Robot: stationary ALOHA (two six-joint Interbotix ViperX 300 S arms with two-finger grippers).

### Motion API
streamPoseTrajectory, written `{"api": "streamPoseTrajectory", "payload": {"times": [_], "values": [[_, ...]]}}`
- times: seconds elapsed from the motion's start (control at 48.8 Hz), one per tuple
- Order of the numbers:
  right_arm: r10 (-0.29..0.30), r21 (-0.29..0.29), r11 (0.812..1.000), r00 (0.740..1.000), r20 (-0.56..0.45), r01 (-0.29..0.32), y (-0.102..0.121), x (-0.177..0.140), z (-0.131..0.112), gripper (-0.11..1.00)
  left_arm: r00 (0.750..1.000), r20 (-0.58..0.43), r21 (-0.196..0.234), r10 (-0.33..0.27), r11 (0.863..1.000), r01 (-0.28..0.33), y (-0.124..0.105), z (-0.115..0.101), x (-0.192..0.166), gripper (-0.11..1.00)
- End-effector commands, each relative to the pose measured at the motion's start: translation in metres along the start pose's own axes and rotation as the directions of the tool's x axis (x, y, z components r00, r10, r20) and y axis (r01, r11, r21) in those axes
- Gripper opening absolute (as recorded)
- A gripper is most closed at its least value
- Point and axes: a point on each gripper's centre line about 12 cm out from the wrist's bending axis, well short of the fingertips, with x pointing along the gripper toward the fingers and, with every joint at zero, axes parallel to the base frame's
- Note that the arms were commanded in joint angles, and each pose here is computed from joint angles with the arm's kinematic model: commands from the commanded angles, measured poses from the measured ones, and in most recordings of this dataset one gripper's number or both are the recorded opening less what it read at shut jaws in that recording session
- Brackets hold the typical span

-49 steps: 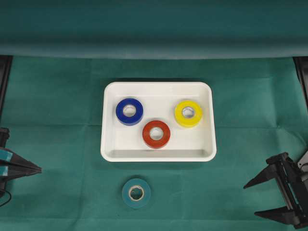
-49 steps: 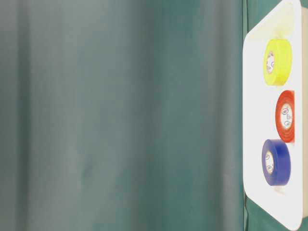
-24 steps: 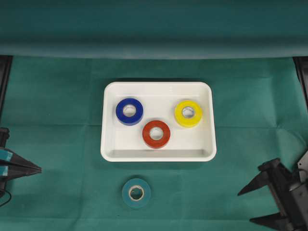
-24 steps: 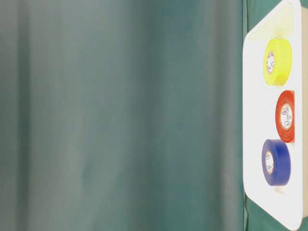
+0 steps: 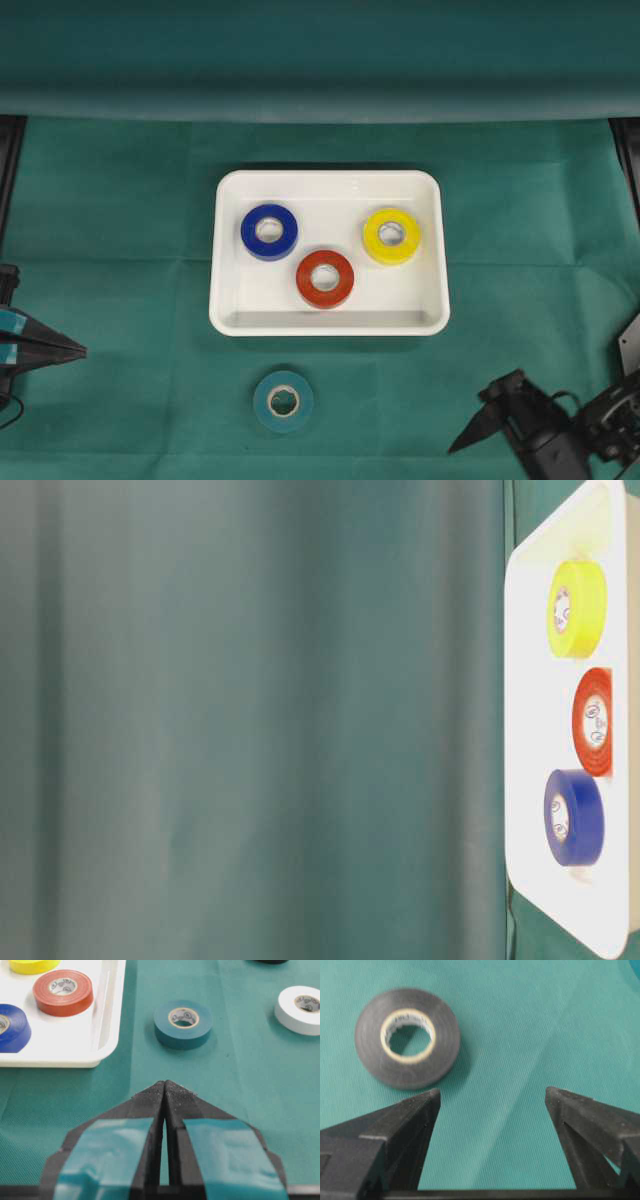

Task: Put the tape into the white case with the right arm.
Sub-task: 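Move the right gripper down toward the black tape roll, then insert a finger into the black roll's hole and close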

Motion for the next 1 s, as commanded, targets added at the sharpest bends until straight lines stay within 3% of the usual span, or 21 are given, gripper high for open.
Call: {"api": "streamPoseTrajectory", "payload": {"times": [0.0, 0.41, 0.984], "values": [[0.023, -0.010, 1.000, 0.999, 0.036, -0.023, 0.004, 0.009, 0.017, 0.57, 1.000, 0.014, 0.001, 0.003, 1.000, -0.003, 0.000, 0.006, 0.000, 0.00], [0.063, -0.040, 0.997, 0.998, -0.003, -0.063, 0.019, 0.048, 0.032, 0.57, 1.000, 0.015, 0.000, 0.004, 1.000, -0.004, 0.001, 0.006, 0.000, 0.00], [0.064, -0.038, 0.997, 0.997, -0.043, -0.065, 0.019, 0.060, 0.025, 0.57, 1.000, 0.014, 0.001, 0.003, 1.000, -0.003, 0.000, 0.005, 0.000, 0.00]]}}
